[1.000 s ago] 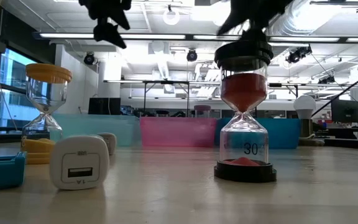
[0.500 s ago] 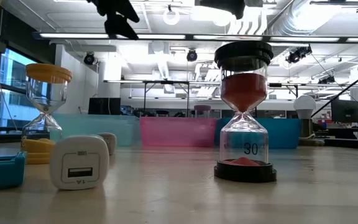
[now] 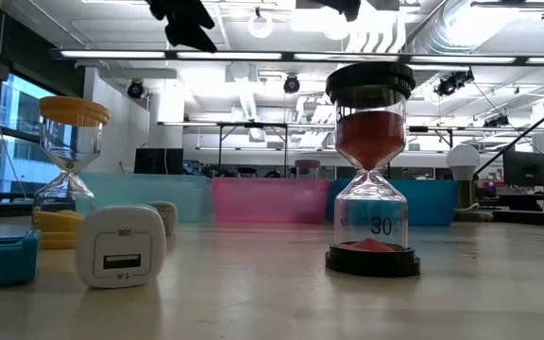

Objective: Pick & Place Office items
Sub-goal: Put the yellow hourglass into the pink bin

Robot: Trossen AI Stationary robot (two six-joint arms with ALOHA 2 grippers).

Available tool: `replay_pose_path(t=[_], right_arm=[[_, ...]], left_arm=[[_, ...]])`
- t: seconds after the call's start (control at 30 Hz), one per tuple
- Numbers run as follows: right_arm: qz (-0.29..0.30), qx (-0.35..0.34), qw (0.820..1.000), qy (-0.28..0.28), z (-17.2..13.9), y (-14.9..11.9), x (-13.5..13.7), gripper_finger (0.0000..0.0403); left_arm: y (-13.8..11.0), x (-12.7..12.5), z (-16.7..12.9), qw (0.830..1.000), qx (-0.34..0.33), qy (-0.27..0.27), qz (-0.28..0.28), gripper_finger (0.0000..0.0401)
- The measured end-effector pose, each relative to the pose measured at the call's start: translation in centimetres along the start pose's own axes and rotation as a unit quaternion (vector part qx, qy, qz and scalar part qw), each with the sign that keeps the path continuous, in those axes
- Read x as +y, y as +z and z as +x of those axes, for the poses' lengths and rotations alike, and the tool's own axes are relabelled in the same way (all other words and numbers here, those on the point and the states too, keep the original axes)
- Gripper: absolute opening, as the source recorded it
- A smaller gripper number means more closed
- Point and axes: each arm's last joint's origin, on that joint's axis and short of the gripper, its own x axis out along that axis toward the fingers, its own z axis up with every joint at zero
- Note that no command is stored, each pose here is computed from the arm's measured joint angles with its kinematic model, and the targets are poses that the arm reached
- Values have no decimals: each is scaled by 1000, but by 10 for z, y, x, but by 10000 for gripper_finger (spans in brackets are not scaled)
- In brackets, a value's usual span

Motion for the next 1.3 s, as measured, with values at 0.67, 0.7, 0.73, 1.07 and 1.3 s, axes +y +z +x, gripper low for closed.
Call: replay_pose_path(t=[0.67,0.7,0.73,1.07,1.3], right_arm=[[46,51,998,1,32,-26,-21,358],[46,53,997,5,33,-27,-22,358],[43,55,998,8,34,-27,-22,358],[-23,35,999,24,34,-24,-19,358],[-79,24,996,20,34,-24,-13,358]], left_arm=[[0,-4,1,1000,4,2,-30,319],[0,-4,1,1000,4,2,-24,319],[0,-4,1,1000,4,2,-16,319],[4,0,12,1000,-5,0,9,319],[3,12,50,999,20,-24,43,313]])
